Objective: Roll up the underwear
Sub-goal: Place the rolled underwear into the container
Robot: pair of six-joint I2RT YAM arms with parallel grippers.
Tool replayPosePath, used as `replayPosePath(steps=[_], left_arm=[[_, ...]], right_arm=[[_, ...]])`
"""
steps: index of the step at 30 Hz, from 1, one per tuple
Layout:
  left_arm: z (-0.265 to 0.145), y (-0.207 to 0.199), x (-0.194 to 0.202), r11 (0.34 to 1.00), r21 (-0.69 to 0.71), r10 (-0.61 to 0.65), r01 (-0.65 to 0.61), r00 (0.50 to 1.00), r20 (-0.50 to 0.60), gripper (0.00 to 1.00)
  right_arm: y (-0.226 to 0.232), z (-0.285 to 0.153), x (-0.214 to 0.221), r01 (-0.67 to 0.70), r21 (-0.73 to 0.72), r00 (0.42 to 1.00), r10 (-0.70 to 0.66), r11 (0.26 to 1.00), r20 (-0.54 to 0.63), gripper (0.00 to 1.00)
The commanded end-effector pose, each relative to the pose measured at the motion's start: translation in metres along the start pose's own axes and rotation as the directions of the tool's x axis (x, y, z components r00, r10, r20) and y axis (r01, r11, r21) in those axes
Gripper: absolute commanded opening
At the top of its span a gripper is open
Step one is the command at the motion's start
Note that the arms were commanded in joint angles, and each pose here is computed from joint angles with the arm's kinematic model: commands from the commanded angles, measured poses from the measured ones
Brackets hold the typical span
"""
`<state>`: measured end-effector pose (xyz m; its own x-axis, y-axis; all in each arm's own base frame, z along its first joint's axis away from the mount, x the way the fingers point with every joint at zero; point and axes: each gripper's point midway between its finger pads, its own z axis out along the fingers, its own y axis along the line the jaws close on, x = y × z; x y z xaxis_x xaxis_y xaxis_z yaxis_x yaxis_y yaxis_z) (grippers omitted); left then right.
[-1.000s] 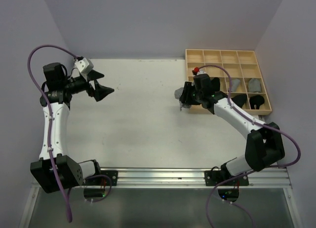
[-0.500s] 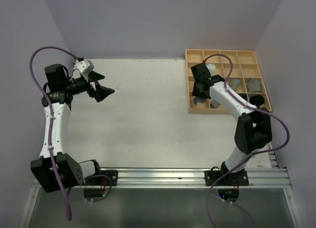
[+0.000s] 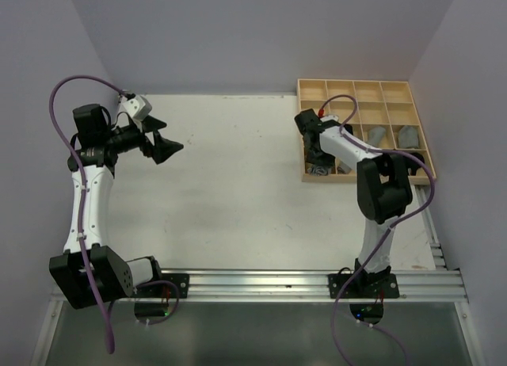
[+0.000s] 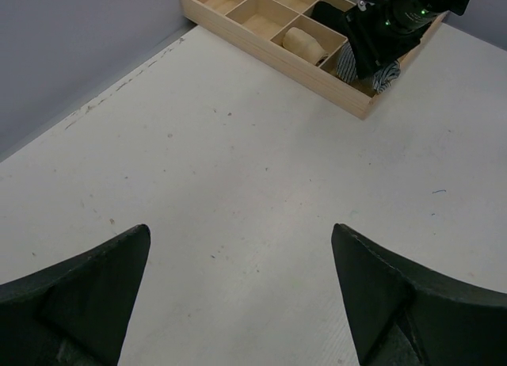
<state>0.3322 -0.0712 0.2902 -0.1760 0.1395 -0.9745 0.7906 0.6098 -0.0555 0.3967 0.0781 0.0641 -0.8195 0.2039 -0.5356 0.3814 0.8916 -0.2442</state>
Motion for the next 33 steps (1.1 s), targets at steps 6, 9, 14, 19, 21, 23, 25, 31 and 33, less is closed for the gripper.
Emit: replayPosePath(steps=[6, 9, 14, 19, 21, 23, 25, 31, 33], left_arm=[[0.001, 0.004, 0.002, 1.0, -0.002, -0.004, 0.004, 1.0, 0.0, 1.0], [0.001, 0.004, 0.004, 1.0, -0.001, -0.006, 0.006, 1.0, -0.003, 1.0], [0.001, 0.004, 0.005, 1.0, 0.003, -0.007, 0.007, 1.0, -0.004, 1.0], [0.001, 0.004, 0.008, 1.0, 0.007, -0.01, 0.01, 1.0, -0.012, 1.0], [0.002, 0.003, 0.01, 1.0, 0.012, -0.016, 0.016, 1.0, -0.015, 1.0], [0.003, 0.003, 0.011, 1.0, 0.017, -0.023, 0.023, 1.0, -0.016, 1.0], [0.003, 0.003, 0.01, 0.999, 0.021, -0.026, 0.026, 1.0, -0.015, 1.0], [0.002, 0.002, 0.014, 0.999, 0.029, -0.034, 0.035, 0.999, -0.03, 1.0], [0.002, 0.001, 0.014, 0.999, 0.03, -0.022, 0.023, 0.999, -0.034, 1.0]], right_arm=[[0.018, 0.016, -0.008, -0.088, -0.007, 0.996, 0.088, 0.996, 0.007, 0.0], [0.028, 0.02, 0.001, -0.108, -0.044, 0.994, 0.107, 0.993, -0.032, 0.0], [0.037, 0.025, 0.011, -0.149, -0.1, 0.988, 0.145, 0.984, -0.052, 0.0], [0.031, 0.032, 0.008, -0.181, -0.128, 0.983, 0.182, 0.975, -0.008, 0.0], [0.027, 0.036, 0.006, -0.19, -0.13, 0.981, 0.192, 0.973, 0.008, 0.0], [0.024, 0.038, 0.004, -0.185, -0.126, 0.982, 0.189, 0.975, 0.02, 0.0], [0.022, 0.038, 0.001, -0.189, -0.124, 0.98, 0.195, 0.974, 0.034, 0.0], [0.021, 0.047, 0.017, -0.209, -0.135, 0.978, 0.206, 0.969, -0.034, 0.16], [0.02, 0.046, 0.019, -0.212, -0.136, 0.977, 0.208, 0.968, -0.041, 0.22]])
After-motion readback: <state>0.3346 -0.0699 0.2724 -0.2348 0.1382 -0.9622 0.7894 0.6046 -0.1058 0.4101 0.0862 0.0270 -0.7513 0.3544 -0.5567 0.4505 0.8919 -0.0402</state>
